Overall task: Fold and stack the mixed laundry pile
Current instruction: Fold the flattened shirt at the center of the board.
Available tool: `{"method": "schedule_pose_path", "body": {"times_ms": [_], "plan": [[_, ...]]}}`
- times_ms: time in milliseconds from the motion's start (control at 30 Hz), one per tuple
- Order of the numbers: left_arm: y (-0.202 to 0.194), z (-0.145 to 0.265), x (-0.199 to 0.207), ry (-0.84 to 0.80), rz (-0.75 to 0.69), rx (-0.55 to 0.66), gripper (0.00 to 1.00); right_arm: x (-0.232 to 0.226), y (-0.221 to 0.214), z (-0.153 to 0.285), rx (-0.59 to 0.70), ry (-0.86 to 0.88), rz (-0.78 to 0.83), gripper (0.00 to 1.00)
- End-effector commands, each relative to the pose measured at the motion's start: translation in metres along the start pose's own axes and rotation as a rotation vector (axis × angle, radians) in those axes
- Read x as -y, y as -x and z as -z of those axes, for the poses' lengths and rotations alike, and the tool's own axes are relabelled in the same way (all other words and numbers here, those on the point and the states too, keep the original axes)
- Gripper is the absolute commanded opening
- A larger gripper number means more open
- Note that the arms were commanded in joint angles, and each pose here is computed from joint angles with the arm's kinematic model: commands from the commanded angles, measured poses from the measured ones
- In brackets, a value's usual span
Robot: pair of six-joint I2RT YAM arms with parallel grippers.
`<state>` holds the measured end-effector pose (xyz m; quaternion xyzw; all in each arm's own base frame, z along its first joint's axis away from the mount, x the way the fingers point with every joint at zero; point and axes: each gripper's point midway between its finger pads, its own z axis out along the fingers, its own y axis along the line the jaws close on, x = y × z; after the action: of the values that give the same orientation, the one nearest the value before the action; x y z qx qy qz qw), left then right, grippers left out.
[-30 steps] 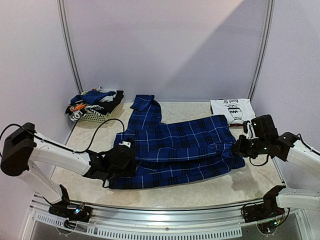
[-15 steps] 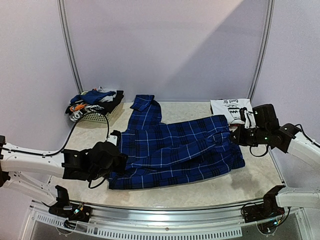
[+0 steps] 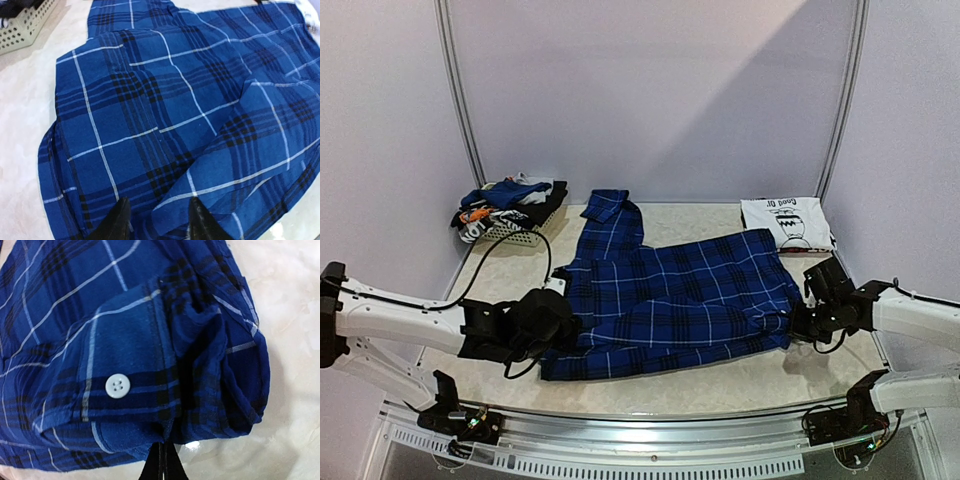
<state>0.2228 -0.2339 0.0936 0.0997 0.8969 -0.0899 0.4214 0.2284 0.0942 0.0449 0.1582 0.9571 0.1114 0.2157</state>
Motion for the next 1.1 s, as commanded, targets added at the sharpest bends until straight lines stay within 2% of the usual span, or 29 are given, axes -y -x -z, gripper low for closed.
{"method": "schedule_pose_path", "body": {"times_ms": [0, 100, 200, 300, 467, 600, 767, 967, 1067], "plan": [[-0.007, -0.004, 0.006, 0.005, 0.016, -0.033, 0.55, 0.008, 0.015, -0.016, 0.058, -0.058, -0.088, 0.01], [-0.024, -0.004, -0.008, 0.056, 0.051, -0.081, 0.74, 0.006, 0.027, -0.021, 0.071, -0.097, -0.071, 0.01], [-0.035, 0.001, -0.018, 0.073, 0.091, -0.113, 0.81, -0.004, 0.031, -0.022, 0.040, -0.091, -0.030, 0.03], [-0.045, 0.009, -0.024, 0.068, 0.112, -0.146, 0.81, -0.011, 0.037, -0.013, 0.027, -0.085, 0.025, 0.05], [-0.059, 0.023, -0.028, 0.041, 0.136, -0.209, 0.77, -0.018, 0.062, 0.009, 0.117, -0.094, 0.091, 0.07], [-0.078, 0.026, -0.029, 0.030, 0.146, -0.279, 0.75, -0.001, 0.062, -0.001, 0.111, -0.196, 0.112, 0.08], [-0.103, 0.025, -0.027, 0.014, 0.150, -0.364, 0.76, 0.021, 0.048, -0.027, 0.022, -0.331, 0.094, 0.09], [-0.118, 0.013, -0.021, -0.014, 0.178, -0.372, 0.75, 0.018, 0.049, -0.026, 0.042, -0.306, 0.059, 0.14], [-0.122, 0.005, -0.017, -0.036, 0.195, -0.351, 0.70, 0.011, 0.050, -0.028, 0.044, -0.267, 0.060, 0.16]]}}
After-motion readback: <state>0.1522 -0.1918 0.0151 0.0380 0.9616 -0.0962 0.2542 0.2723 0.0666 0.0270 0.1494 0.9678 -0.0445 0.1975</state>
